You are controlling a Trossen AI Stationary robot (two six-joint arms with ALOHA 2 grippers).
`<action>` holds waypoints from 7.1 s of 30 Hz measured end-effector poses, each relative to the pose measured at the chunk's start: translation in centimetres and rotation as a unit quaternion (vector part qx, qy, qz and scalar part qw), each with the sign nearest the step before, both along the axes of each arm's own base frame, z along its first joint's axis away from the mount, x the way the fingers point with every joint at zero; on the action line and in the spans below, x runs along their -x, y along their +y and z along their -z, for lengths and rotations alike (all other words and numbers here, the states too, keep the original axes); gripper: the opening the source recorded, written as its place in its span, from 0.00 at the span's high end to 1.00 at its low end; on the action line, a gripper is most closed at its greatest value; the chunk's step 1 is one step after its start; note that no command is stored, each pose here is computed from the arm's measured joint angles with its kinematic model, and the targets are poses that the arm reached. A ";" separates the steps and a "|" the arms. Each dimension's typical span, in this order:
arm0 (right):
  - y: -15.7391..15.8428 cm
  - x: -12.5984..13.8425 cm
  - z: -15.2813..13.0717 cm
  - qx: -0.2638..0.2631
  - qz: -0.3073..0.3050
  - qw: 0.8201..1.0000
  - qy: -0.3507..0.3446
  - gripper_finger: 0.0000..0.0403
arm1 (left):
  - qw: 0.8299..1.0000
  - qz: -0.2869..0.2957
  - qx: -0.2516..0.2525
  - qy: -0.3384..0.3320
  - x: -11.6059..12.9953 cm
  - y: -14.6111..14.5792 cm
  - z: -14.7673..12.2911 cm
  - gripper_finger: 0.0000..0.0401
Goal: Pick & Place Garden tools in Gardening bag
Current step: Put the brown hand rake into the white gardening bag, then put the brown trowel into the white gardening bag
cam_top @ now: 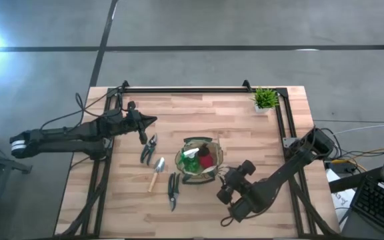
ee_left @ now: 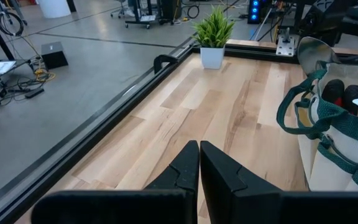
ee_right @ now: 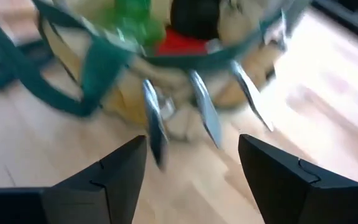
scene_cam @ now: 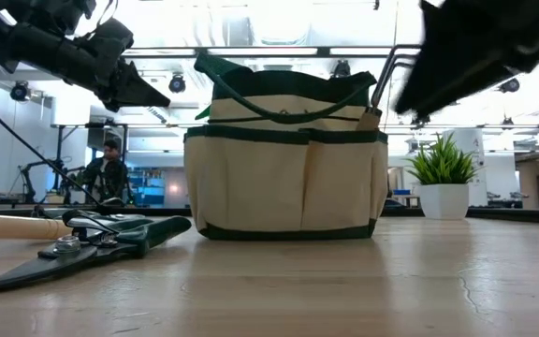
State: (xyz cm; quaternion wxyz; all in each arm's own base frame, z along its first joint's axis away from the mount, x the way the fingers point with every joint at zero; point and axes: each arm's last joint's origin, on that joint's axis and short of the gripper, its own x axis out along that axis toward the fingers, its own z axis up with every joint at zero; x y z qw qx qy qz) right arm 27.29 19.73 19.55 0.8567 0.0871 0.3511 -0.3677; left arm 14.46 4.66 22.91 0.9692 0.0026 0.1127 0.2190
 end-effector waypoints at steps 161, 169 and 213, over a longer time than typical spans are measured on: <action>-19.0 14.8 3.3 -0.023 -0.218 0.919 -0.327 0.98 | 0.813 -0.057 0.479 0.327 -7.6 -10.8 2.4 0.49; -19.0 14.8 3.3 -0.023 -0.218 0.919 -0.327 0.98 | 0.781 -0.091 0.491 0.375 -8.6 -11.8 4.7 0.49; -19.0 14.8 3.3 -0.022 -0.218 0.919 -0.327 0.98 | 0.812 -0.077 0.379 0.436 -10.4 -12.2 9.6 0.83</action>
